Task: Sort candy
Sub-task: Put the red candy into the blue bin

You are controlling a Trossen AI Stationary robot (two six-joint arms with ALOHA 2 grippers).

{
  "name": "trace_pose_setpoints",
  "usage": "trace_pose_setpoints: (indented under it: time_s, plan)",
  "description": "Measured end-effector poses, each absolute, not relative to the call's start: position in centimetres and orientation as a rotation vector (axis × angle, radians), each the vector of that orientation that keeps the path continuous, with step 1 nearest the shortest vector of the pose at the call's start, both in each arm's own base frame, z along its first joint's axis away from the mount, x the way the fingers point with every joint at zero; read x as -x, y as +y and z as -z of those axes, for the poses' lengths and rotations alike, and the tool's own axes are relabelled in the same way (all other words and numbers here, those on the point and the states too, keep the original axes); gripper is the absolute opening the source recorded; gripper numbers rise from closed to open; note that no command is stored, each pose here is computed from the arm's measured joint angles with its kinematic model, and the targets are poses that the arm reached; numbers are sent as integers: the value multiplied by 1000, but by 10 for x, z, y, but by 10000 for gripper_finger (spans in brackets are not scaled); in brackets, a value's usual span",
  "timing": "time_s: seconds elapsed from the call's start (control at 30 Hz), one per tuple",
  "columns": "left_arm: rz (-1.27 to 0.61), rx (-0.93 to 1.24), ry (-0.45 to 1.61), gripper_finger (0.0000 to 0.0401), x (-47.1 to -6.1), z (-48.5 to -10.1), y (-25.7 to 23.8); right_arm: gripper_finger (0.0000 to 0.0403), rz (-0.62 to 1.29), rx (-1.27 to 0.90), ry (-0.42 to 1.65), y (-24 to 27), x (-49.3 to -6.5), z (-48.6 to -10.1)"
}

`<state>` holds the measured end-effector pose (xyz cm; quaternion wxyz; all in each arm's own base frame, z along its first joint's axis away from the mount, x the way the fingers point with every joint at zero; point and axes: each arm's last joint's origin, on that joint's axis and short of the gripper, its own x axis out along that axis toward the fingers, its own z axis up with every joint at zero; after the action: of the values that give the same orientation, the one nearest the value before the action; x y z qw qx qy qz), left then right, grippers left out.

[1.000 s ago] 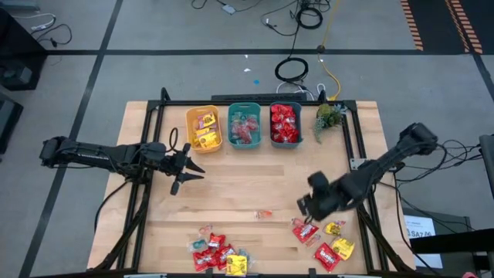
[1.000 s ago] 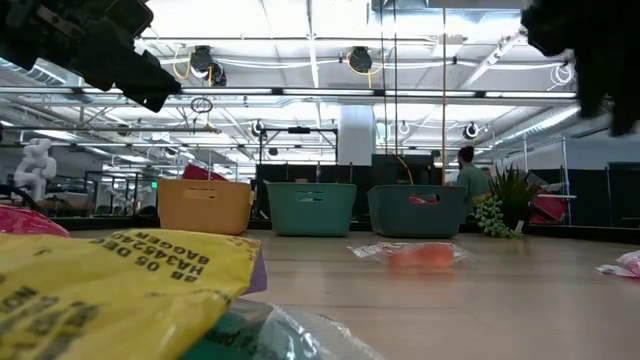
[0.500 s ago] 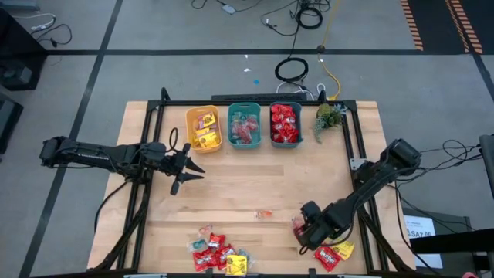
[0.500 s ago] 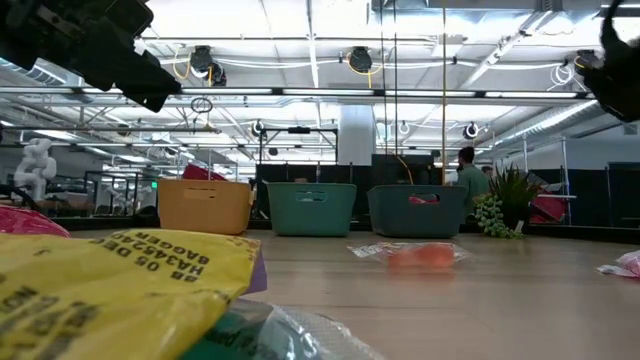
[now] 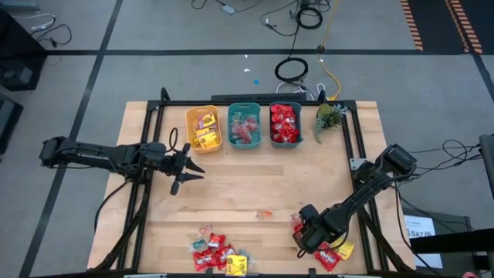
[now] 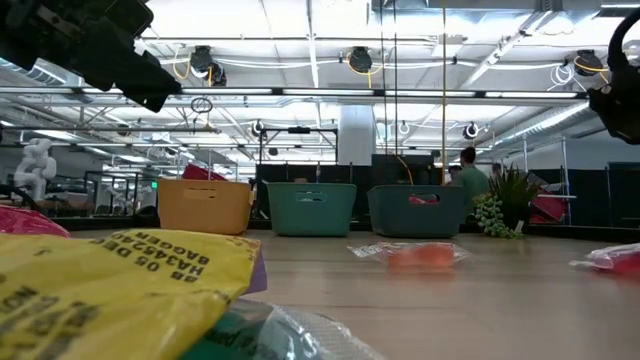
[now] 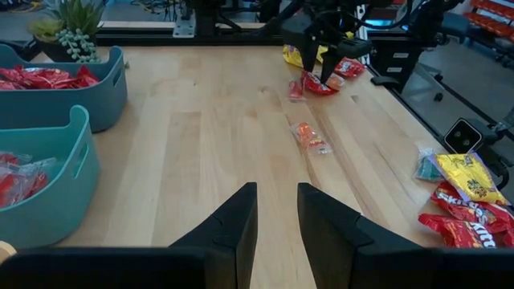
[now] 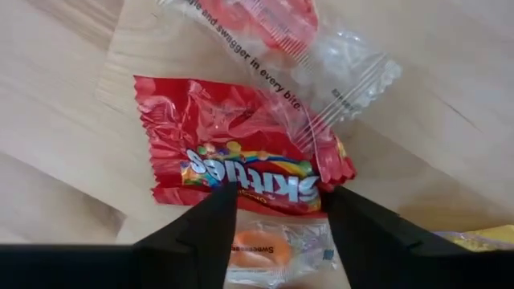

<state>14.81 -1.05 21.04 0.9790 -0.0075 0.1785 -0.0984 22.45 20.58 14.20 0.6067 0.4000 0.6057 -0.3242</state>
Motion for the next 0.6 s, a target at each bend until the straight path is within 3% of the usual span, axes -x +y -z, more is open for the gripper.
trace_pose_setpoints:
  time_s: [0.3, 0.47, 0.6]
  plan:
    - [198, 15, 359, 99, -148, -210, -10, 18, 781, -904, 1381, 202, -225, -142]
    - [198, 15, 359, 99, -148, -210, -10, 18, 781, -938, 1361, 198, -220, -155]
    - [198, 15, 358, 99, -148, -211, -10, 13, 773, -948, 1338, 194, -217, -188]
